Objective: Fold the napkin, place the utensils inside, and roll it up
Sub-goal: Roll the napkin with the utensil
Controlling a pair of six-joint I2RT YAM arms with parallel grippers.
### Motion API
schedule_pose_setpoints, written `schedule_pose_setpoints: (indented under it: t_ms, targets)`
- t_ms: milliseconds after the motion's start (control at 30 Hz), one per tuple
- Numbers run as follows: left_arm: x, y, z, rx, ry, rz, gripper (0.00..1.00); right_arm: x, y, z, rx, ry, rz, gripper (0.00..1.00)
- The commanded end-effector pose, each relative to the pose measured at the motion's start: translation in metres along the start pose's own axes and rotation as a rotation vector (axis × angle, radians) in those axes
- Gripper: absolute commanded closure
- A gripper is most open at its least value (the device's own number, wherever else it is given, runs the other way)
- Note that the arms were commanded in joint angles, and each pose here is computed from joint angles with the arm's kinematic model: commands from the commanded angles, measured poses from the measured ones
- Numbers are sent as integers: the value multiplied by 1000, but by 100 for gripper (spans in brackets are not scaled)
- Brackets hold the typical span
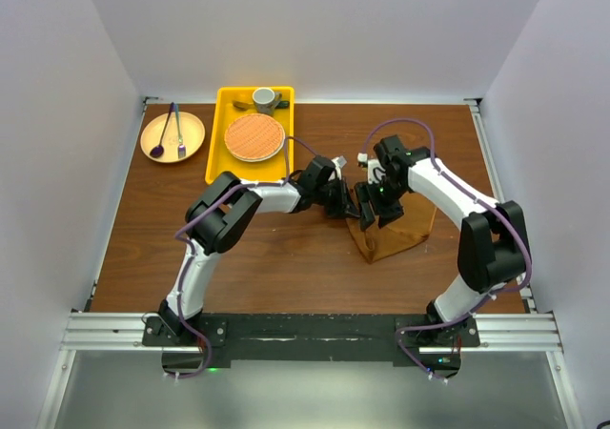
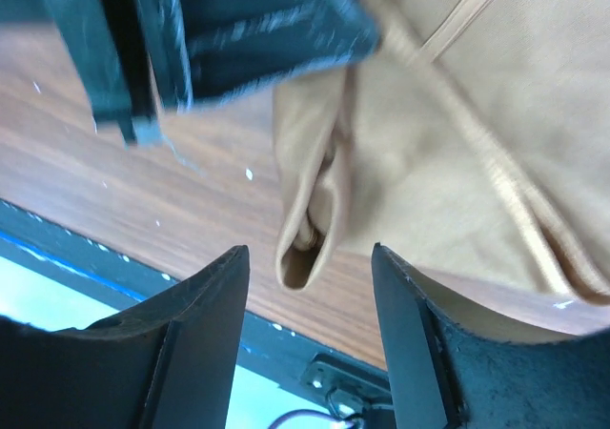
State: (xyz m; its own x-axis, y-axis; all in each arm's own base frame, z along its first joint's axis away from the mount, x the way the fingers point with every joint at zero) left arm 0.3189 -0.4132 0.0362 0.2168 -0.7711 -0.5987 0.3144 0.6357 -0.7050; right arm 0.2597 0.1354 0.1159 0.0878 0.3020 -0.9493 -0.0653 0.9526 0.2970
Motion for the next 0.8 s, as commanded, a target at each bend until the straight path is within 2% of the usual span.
schedule_pose_setpoints:
  t_ms: [0, 67, 167, 333, 400, 500, 567, 700, 767]
  targets:
    - [5, 92, -71, -100, 206, 291, 100, 7, -5, -23, -30, 48, -53, 41]
    - [5, 94, -72, -102, 208, 292, 100, 12, -3, -32, -41, 68, -60, 2]
    - [5, 94, -72, -110, 211, 292, 100, 18, 0, -37, -51, 88, -63, 2]
    - [4, 93, -70, -108, 205, 289, 100, 23, -17, -33, 3, 73, -191, 8]
    - [4, 92, -70, -108, 204, 288, 100, 22, -21, -31, 30, 51, -222, 17]
    - [4, 92, -68, -106, 200, 290, 100, 25, -32, -30, 82, 46, -223, 44]
    - [3, 93, -68, -108, 198, 291, 100, 28, -40, -28, 103, 44, -241, 48]
    - [4, 92, -68, -112, 195, 290, 100, 31, -45, -21, 114, 41, -236, 64]
    - [4, 92, -69, -115, 196, 289, 100, 38, -46, -22, 117, 71, -235, 66]
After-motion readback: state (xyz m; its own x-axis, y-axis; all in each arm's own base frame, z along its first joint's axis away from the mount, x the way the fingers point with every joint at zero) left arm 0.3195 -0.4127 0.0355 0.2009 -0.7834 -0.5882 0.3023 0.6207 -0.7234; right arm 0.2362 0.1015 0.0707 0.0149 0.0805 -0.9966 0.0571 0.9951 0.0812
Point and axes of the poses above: each gripper's point midway between its finger pads, its own x axis out along the fingers, its own y axis along the line the jaws close on, z = x × y, the point moved 3 cm from there along -x, back along the fingers, and after that the axes turned 12 degrees about x, right-handed, at the moved point
